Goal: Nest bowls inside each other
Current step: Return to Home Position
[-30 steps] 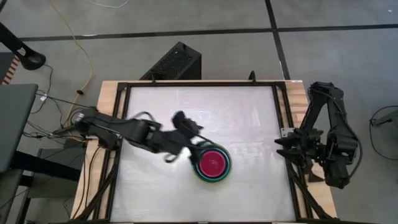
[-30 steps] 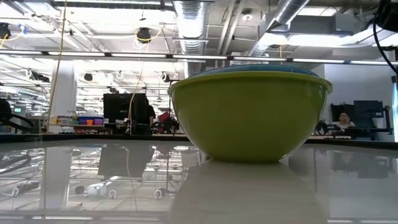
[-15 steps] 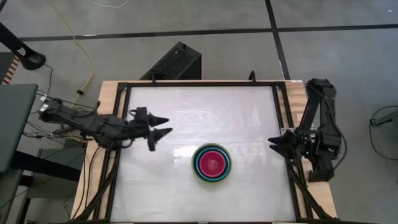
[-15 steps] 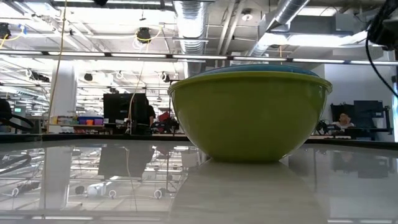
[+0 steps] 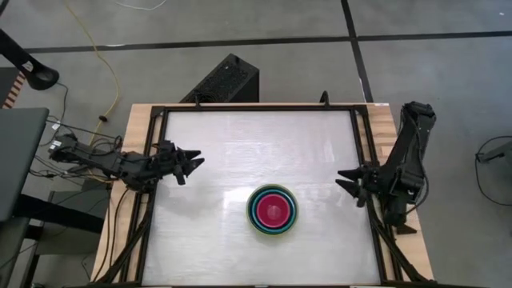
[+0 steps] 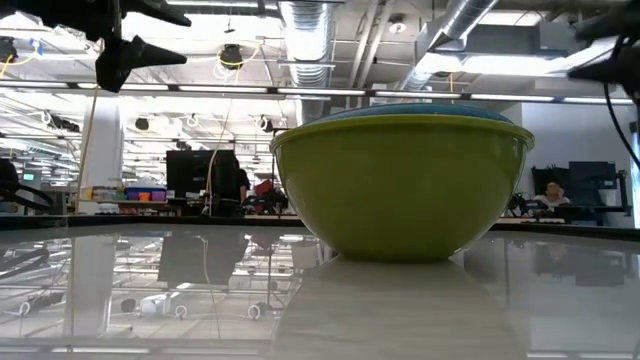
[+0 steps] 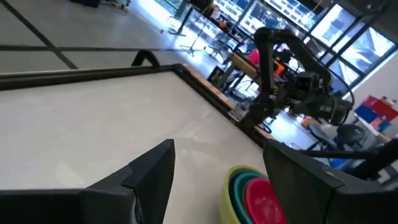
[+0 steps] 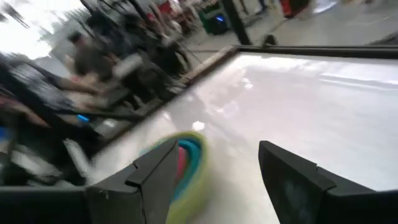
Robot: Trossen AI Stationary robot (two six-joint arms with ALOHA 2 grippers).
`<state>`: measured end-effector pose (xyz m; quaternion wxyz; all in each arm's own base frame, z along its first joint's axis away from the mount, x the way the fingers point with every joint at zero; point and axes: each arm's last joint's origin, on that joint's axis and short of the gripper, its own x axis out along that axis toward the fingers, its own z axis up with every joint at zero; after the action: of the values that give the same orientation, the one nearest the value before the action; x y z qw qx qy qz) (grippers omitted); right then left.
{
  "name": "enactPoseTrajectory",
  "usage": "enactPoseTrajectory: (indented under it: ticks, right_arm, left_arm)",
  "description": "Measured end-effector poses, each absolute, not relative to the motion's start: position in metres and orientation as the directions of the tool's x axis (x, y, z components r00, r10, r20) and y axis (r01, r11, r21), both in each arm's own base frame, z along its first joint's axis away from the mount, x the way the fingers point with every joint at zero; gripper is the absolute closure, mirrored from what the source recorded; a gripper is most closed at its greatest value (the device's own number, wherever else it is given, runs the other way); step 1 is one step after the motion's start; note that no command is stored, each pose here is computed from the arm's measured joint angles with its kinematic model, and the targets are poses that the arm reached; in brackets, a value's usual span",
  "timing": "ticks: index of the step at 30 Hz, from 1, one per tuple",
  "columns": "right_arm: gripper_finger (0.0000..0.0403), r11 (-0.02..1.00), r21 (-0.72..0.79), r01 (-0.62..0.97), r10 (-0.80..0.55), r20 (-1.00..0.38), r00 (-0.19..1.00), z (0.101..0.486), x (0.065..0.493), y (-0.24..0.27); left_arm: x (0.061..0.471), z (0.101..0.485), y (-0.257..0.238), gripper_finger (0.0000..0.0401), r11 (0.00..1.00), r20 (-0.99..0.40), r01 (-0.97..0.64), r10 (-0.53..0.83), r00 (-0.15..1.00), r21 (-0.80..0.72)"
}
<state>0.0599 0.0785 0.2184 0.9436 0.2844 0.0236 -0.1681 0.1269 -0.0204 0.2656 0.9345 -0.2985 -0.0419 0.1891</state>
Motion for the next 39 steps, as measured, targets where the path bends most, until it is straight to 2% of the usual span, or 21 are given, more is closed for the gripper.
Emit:
enactPoseTrajectory:
  ticks: [5,8,17,21,24,26,28,39]
  right_arm:
    - [0.0149,0.818,0.443,0.367,-0.324,-0.171,0.93,0.208,0.061,0.073]
    - [0.0149,0.845,0.391,0.365,-0.328,-0.161,0.931,0.207,0.06,0.071]
    - [0.0149,0.915,0.09,0.394,-0.378,-0.159,0.912,0.204,0.056,0.058]
    - [0.0149,0.901,0.119,0.418,-0.409,-0.094,0.908,0.193,0.056,0.054]
    - [0.0149,0.887,0.194,0.419,-0.412,-0.077,0.908,0.172,0.055,0.051]
    - [0.0149,0.864,0.292,0.41,-0.412,-0.057,0.909,0.159,0.055,0.052]
    - [0.0149,0.851,0.324,0.413,-0.423,-0.044,0.905,0.16,0.059,0.056]
    - [0.0149,0.823,0.32,0.469,-0.493,-0.005,0.87,0.16,0.063,0.053]
  left_arm:
    - [0.123,0.257,-0.018,0.0168,0.745,-0.056,-0.367,0.407,0.912,-0.558]
    - [0.121,0.249,-0.018,0.0168,0.737,-0.116,-0.409,0.416,0.902,-0.538]
    - [0.116,0.234,-0.015,0.0168,0.719,-0.233,-0.535,0.483,0.844,-0.443]
    - [0.114,0.23,-0.012,0.0168,0.678,-0.247,-0.601,0.552,0.796,-0.423]
    - [0.113,0.227,-0.011,0.0168,0.615,-0.243,-0.651,0.617,0.749,-0.445]
    - [0.114,0.224,-0.01,0.0168,0.597,-0.234,-0.669,0.644,0.729,-0.442]
    - [0.114,0.219,-0.01,0.0168,0.594,-0.231,-0.678,0.654,0.721,-0.433]
    - [0.117,0.17,-0.01,0.0168,0.578,-0.122,-0.642,0.688,0.715,-0.504]
